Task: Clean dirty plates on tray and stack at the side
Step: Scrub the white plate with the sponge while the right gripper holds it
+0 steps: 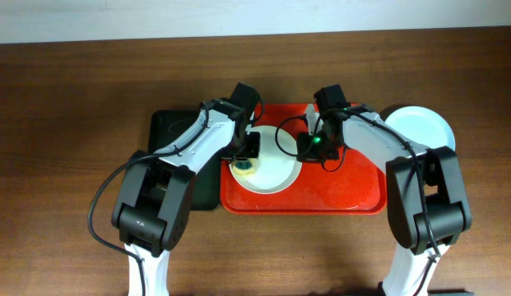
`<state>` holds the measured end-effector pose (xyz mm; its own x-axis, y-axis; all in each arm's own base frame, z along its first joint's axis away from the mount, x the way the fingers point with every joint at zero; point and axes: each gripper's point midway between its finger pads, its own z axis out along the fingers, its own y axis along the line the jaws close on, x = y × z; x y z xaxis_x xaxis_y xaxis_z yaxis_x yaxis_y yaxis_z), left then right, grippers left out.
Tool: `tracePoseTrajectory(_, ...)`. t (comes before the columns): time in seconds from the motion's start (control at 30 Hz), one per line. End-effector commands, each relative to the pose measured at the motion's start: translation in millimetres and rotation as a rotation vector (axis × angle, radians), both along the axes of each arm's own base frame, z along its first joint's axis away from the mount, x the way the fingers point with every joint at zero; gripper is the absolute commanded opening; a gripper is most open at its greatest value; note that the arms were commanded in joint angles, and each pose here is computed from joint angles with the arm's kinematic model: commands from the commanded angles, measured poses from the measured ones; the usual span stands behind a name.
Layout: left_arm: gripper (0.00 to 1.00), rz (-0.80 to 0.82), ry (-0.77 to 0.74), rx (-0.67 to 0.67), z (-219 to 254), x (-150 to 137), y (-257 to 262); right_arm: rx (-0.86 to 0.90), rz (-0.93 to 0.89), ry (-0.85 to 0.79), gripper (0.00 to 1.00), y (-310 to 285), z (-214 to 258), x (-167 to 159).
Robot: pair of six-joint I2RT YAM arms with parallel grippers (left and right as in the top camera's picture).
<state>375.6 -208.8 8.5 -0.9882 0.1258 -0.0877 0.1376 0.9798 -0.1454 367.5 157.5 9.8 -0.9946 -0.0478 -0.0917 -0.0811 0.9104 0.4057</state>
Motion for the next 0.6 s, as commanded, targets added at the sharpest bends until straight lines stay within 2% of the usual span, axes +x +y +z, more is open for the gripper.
tracePoseTrajectory(0.0,0.00,-0.023,0.074,-0.061,-21,-10,-14,0.018,0.013,0.028,0.04,4,-8,-7)
tracePoseTrajectory(0.1,0.00,-0.110,0.099,-0.194,-14,-17,-37,0.017,0.013,0.028,0.04,4,-8,-7)
tracePoseTrajectory(0.2,0.00,-0.123,0.106,-0.249,-5,-17,-43,0.017,0.013,0.028,0.04,4,-8,-7)
tracePoseTrajectory(0.3,0.00,-0.106,0.053,-0.278,27,1,-37,0.017,0.013,0.028,0.04,4,-8,-7)
tracePoseTrajectory(0.4,0.00,-0.083,-0.072,-0.322,83,24,-27,0.018,0.013,0.028,0.04,4,-8,-7)
tracePoseTrajectory(0.5,0.00,-0.068,-0.162,-0.290,113,31,-14,0.018,0.013,0.028,0.04,4,-8,-7)
tracePoseTrajectory(0.57,0.00,-0.061,-0.170,-0.234,112,29,-7,0.018,0.013,0.029,0.04,4,-8,-7)
